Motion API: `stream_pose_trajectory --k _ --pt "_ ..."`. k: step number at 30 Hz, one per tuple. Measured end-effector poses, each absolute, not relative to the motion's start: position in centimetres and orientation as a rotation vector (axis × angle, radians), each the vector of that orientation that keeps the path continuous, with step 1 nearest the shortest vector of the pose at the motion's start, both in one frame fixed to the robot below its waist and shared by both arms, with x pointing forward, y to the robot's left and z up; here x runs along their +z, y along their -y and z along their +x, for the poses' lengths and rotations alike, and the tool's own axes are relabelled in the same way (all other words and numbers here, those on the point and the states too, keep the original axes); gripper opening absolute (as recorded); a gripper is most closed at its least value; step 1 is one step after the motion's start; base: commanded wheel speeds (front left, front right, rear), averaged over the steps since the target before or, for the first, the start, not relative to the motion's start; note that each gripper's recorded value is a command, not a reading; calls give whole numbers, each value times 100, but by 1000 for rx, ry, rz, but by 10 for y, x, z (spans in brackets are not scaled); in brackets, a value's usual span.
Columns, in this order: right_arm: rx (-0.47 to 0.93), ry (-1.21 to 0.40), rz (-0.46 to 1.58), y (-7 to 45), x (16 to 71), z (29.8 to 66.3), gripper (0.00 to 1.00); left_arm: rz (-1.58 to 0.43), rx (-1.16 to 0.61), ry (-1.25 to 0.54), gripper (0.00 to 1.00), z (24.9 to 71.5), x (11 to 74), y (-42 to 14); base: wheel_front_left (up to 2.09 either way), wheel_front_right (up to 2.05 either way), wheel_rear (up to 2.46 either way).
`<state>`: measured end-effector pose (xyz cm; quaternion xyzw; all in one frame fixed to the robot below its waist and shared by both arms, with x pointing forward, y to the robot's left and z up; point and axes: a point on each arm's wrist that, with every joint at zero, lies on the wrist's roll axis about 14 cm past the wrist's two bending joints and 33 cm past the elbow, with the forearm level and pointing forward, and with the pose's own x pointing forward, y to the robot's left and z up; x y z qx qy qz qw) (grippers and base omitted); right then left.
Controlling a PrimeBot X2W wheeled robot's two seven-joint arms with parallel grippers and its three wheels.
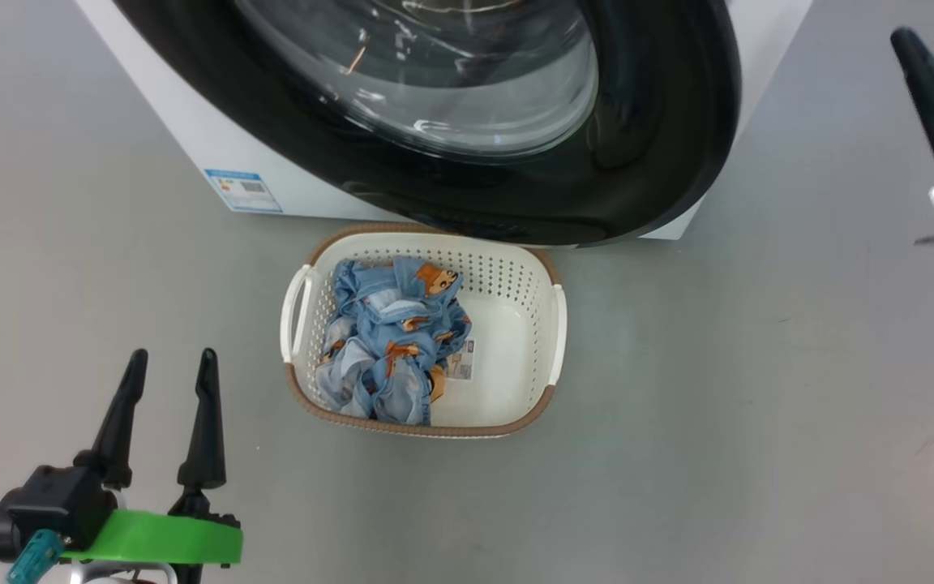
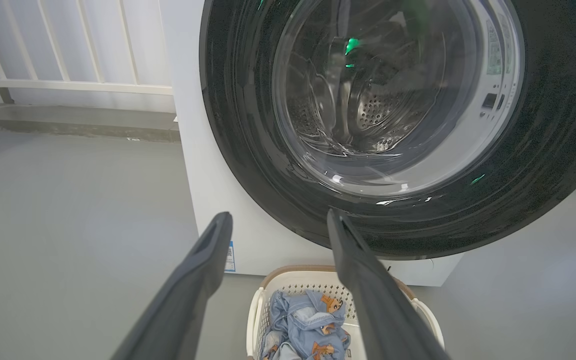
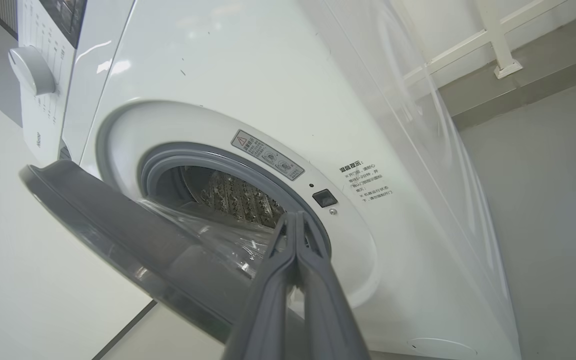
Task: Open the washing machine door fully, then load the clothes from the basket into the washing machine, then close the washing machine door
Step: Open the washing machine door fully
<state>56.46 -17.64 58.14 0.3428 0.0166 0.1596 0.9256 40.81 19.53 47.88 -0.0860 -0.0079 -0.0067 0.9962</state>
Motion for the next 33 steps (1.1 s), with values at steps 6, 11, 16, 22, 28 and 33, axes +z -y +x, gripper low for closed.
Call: stream_pose_trajectory --k 6,11,16,22,28,33 --pt "375 -133 775 162 579 584 0 -167 3 2 100 407 474 -201 0 0 0" --pt "415 -248 859 145 568 597 0 -164 18 -3 100 407 472 -205 0 0 0" --pt "496 -385 929 116 559 603 0 -159 38 -3 100 407 472 -212 0 0 0" --pt "547 -459 935 97 555 604 0 -160 56 -2 100 404 472 -216 0 0 0" --pt "578 -528 929 86 548 601 0 -161 65 0 100 402 473 -218 0 0 0" --pt "603 -577 964 82 547 596 0 -162 69 5 100 401 475 -219 0 0 0"
